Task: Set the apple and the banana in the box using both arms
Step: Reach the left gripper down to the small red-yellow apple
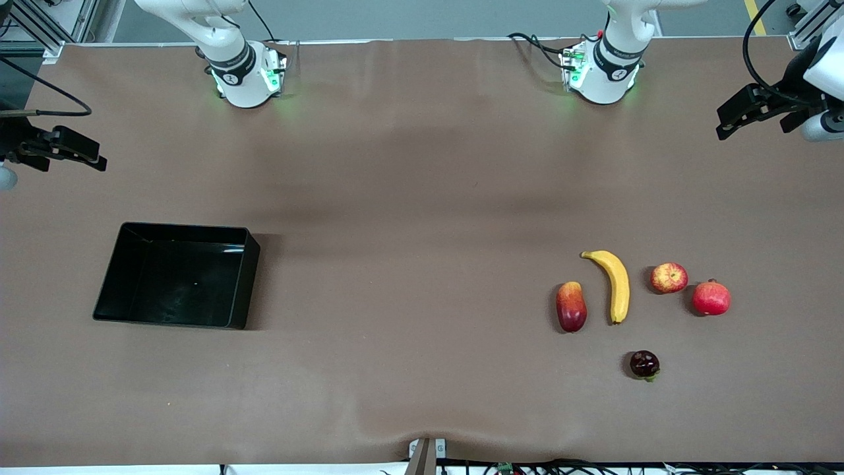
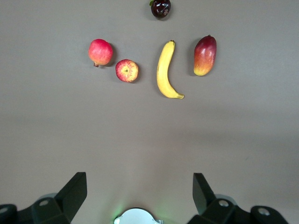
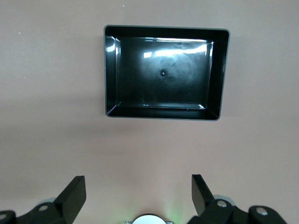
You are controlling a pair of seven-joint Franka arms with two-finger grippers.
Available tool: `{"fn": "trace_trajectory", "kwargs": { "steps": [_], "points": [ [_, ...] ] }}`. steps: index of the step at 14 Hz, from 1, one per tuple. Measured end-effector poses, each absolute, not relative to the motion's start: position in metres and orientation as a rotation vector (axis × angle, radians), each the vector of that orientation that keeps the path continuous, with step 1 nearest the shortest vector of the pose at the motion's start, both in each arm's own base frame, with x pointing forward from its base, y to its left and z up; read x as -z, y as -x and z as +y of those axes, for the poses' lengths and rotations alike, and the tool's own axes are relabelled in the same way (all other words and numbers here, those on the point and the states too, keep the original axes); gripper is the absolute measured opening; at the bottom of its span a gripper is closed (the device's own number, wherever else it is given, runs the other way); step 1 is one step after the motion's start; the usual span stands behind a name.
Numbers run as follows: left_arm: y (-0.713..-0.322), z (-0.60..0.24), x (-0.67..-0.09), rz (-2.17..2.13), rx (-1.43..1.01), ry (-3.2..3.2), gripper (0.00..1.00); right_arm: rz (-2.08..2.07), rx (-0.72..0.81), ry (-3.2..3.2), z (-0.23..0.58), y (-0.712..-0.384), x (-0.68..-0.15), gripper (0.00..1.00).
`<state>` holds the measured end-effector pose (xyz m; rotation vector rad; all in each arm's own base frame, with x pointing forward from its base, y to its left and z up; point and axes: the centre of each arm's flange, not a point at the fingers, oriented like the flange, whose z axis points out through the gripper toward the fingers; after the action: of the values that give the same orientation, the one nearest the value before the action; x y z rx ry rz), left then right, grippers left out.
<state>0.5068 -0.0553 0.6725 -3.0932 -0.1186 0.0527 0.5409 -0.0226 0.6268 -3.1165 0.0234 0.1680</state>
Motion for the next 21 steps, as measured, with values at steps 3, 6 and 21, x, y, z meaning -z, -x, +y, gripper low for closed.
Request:
{"fn": "trace_trajectory", "kwargs": {
  "steps": [3,6,21],
  "points": [
    [-0.507,-0.055,-0.673,-0.120,-0.053,3.093,1.00,0.023,-0.168,3.117,-0.023,-0.541,-0.627,1.00],
    [-0.508,-0.054,-0.669,-0.122,-0.065,3.092,1.00,0.023,-0.169,3.116,-0.023,-0.541,-0.627,1.00],
    [-0.615,-0.042,-0.467,-0.294,-0.035,3.032,1.00,0.022,-0.170,3.116,-0.022,-0.541,-0.626,1.00]
  ]
}}
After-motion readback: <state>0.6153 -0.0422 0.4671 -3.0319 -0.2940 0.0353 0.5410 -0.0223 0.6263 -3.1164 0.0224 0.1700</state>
